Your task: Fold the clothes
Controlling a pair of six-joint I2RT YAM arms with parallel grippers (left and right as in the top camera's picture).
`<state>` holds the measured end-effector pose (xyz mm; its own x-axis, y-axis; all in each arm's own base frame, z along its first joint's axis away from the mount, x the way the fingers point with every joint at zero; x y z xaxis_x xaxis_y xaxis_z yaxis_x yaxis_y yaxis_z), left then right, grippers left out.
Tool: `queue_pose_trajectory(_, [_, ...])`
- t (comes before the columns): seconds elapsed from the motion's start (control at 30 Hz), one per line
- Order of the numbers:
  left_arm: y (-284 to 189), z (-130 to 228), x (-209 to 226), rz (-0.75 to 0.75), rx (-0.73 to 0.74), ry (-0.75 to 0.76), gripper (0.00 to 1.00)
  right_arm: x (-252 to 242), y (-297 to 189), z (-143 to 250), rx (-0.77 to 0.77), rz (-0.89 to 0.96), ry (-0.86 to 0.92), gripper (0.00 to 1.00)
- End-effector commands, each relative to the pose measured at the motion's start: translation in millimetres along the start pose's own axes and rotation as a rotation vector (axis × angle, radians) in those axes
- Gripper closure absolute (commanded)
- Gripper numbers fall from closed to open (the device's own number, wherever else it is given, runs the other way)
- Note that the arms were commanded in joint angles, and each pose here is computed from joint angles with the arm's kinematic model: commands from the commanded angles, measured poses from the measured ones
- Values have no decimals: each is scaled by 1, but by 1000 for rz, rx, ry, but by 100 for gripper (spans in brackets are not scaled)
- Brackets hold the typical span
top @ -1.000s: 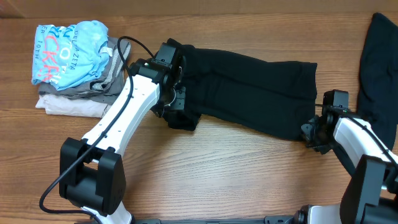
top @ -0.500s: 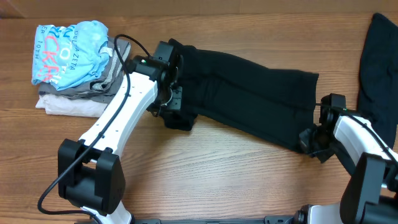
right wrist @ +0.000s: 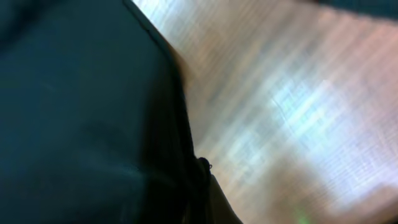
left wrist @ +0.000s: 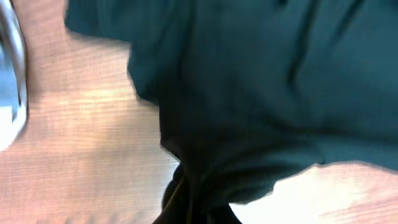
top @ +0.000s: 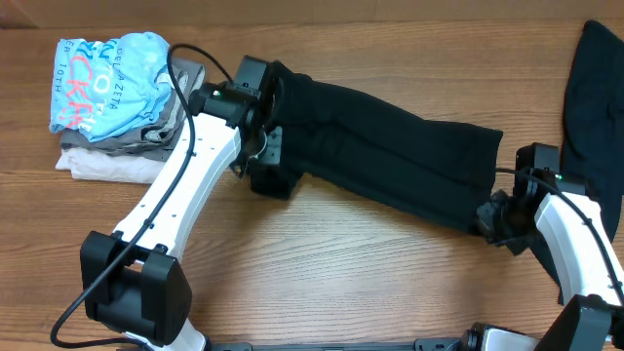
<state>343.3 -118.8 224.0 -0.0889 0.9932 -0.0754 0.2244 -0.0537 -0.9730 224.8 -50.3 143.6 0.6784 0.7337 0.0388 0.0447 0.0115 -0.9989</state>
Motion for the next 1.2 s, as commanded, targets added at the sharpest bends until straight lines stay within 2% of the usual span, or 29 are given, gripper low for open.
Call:
queue_pose_trajectory(0.0, [-14, -20, -1, 4, -151, 8, 96, 6, -7, -12, -77, -42, -30, 96])
queue_pose_trajectory(0.23, [-8, -53, -6, -31, -346, -18, 96, 16, -11, -30, -193, -105, -40, 96])
queue_pose_trajectory(0.5, [15, -78, -17, -1, -438, 7, 96, 29, -11, -52, -319, -167, -69, 96])
queue_pose_trajectory(0.77, [39, -87, -24, 7, -447, 25, 94, 38, 6, -69, -347, -180, -88, 96])
queue_pose_trajectory(1.07, [72, -84, -27, 11, -369, 40, 78, 50, 9, -90, -465, -222, -118, 95])
queue_pose_trajectory(1.1, [74, -84, -27, 9, -366, 40, 75, 50, 8, -91, -472, -226, -117, 87])
queue_pose_trajectory(1.17, [76, -84, -27, 7, -362, 40, 51, 51, 8, -92, -477, -229, -118, 54])
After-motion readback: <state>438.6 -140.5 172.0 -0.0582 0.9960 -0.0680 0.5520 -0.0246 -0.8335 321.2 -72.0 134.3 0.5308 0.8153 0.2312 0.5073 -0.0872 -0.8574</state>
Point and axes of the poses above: each gripper's point midway between its finger pads, its own y axis out along the fingers, its own x axis along the line the jaws close on, z = x × y, the point moved 9 cm from there along -y, back along the fingers, and after that the axes turned 9 degrees about -y, right-handed, at the moved point
